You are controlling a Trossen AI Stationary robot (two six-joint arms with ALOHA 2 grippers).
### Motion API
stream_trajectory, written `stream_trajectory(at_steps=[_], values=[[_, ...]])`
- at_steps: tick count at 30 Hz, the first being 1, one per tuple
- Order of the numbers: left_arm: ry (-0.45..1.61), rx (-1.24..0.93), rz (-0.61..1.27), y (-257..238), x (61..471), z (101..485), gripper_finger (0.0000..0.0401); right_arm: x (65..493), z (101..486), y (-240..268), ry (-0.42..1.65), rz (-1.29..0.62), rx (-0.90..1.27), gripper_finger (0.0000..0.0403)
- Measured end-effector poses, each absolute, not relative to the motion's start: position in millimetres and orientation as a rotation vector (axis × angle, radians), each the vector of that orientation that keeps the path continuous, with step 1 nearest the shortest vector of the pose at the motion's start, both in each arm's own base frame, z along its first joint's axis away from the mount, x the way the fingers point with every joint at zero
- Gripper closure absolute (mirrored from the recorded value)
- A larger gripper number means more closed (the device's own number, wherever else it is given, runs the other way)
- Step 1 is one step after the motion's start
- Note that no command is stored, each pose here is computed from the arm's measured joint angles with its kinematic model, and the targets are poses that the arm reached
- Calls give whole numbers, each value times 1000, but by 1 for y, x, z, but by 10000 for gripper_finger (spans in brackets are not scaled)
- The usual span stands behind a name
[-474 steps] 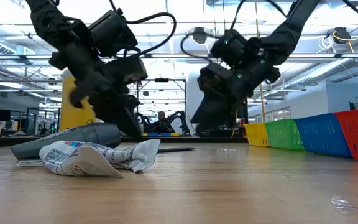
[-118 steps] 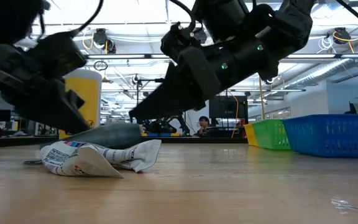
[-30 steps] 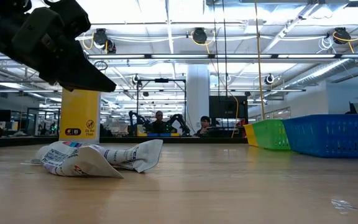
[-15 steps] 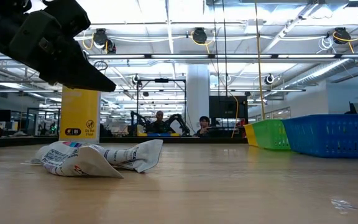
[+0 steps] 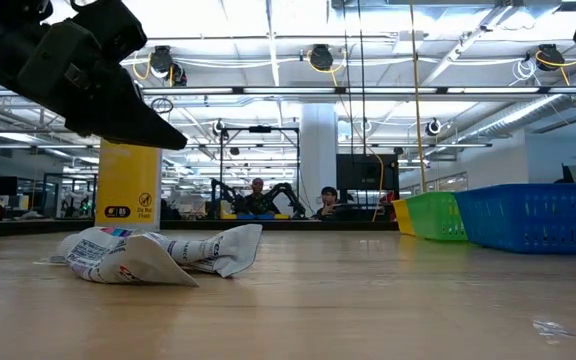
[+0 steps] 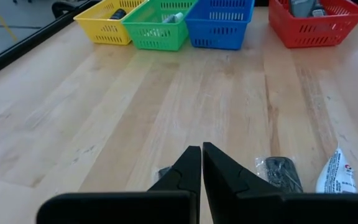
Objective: Pick & Place Travel size toiletries
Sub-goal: Put the gray deodorant roll on into the orange bin
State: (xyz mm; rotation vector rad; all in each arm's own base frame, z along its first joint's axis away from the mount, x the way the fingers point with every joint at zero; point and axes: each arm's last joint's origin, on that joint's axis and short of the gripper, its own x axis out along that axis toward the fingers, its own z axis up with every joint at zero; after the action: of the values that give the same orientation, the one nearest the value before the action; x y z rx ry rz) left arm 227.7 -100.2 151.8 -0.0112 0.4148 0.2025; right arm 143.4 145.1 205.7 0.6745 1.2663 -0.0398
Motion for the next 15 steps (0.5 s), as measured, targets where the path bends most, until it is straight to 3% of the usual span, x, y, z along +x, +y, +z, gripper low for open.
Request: stream_trajectory(at_steps=[4, 11, 15], values=[[416, -15, 203, -100, 228, 152, 382, 144, 193, 142, 1254, -31, 692, 169], [416, -18, 203, -100, 228, 152, 382, 144, 183, 134, 1341, -63, 767, 102], [421, -22, 186, -101, 228, 151, 382, 150, 193, 131, 1334, 3, 798, 84]])
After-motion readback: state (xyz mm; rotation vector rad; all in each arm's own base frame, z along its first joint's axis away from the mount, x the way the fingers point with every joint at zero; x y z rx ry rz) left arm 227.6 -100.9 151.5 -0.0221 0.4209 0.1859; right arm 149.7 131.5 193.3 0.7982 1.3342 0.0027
